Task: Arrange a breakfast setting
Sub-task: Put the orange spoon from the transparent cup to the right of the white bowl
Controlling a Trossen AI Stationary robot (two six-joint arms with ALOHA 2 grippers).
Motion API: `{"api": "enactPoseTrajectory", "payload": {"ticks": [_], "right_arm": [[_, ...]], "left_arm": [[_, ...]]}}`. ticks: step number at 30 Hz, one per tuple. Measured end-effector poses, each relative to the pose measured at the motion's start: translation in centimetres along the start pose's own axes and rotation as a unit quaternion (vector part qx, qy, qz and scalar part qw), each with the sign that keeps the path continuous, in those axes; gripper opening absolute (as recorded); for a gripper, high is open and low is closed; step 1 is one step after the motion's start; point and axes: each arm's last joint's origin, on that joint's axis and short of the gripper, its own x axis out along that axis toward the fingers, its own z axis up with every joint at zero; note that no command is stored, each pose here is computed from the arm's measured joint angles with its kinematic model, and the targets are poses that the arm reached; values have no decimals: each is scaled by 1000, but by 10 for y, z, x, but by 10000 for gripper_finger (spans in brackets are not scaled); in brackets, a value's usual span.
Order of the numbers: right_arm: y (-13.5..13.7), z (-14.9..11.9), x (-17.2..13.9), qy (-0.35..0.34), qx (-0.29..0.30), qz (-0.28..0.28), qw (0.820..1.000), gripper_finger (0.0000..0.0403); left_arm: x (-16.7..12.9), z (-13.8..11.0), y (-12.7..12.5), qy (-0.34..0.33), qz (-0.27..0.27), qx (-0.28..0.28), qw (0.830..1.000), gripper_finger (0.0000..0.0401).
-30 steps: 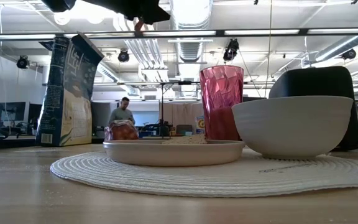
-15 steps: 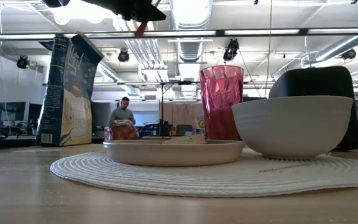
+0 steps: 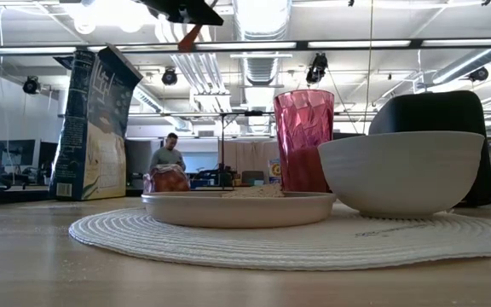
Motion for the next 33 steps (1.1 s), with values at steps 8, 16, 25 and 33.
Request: {"api": "enactPoseTrajectory", "payload": {"ticks": [8,16,25,33], "right_arm": [[-1,-5,-7,10,-12,-40,999,136],[-8,-15,19,68,-17,-122,990,156],[-15,-23,53,129,-12,-131,983,125],[-4,-5,64,-12,-2,-183,983,100]], "left_arm": [[-7,4,14,-13,7,-59,998,2],[-2,3,12,-23,13,-65,998,1],[1,1,16,-4,144,-58,988,0],[1,-12,17,-71,240,-106,962,0]]}}
